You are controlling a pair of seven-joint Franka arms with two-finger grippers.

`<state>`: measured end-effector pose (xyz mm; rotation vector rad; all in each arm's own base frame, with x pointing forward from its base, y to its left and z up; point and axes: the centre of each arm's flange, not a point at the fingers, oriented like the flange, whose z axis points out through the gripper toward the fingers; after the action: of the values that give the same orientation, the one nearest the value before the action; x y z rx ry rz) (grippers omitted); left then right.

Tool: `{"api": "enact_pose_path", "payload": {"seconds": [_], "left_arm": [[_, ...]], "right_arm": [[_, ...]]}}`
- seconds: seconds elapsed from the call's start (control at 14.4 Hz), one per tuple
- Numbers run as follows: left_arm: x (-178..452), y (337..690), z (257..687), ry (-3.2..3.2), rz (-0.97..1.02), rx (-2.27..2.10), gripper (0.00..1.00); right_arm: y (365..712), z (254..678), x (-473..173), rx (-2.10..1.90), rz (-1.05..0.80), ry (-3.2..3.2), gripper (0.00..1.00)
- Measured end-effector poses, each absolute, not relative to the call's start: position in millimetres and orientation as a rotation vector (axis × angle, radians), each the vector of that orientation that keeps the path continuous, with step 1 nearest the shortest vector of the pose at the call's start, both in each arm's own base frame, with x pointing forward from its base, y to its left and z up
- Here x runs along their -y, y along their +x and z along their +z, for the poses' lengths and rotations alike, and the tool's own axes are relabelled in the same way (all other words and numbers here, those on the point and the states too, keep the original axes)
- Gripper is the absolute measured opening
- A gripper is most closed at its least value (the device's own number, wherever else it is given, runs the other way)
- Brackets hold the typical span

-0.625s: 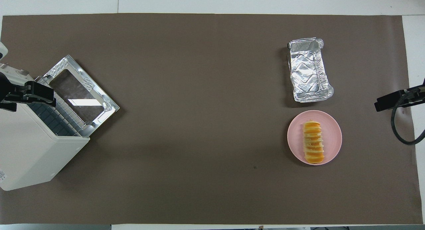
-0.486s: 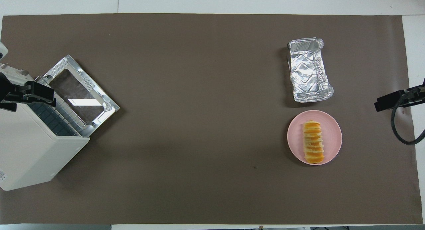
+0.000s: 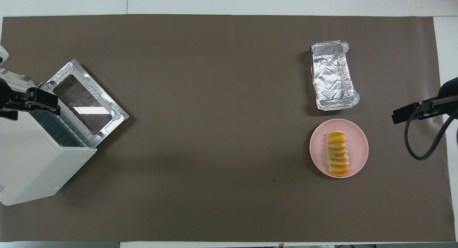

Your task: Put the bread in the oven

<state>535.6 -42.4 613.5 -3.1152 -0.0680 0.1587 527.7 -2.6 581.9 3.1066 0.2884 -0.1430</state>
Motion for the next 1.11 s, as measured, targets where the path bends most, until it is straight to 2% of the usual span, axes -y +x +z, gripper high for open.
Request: {"api": "enact_pose_path", "payload": {"seconds": [0.35, 0.62, 0.83, 1.11], "left_arm": [[42.4, 535.6, 613.5, -3.115, 0.159, 0.068, 1.0], [42.4, 535.6, 613.5, -3.115, 0.159, 0.068, 1.0], [42.4, 535.6, 613.5, -3.115, 0.159, 0.068, 1.0], [42.4, 535.6, 613.5, -3.115, 0.159, 0.068, 1.0]], "right_arm": [[492.2, 454.7, -27.7, -0.313, -0.061, 3.098, 1.0], [485.8, 371.3, -33.5, -0.305, -0.017, 3.104, 1.0], [486.6, 332.2, -36.7, -0.309, 0.01, 3.108, 1.0], [479.1, 313.8, -53.9, -0.324, 0.028, 3.109, 0.98]]}}
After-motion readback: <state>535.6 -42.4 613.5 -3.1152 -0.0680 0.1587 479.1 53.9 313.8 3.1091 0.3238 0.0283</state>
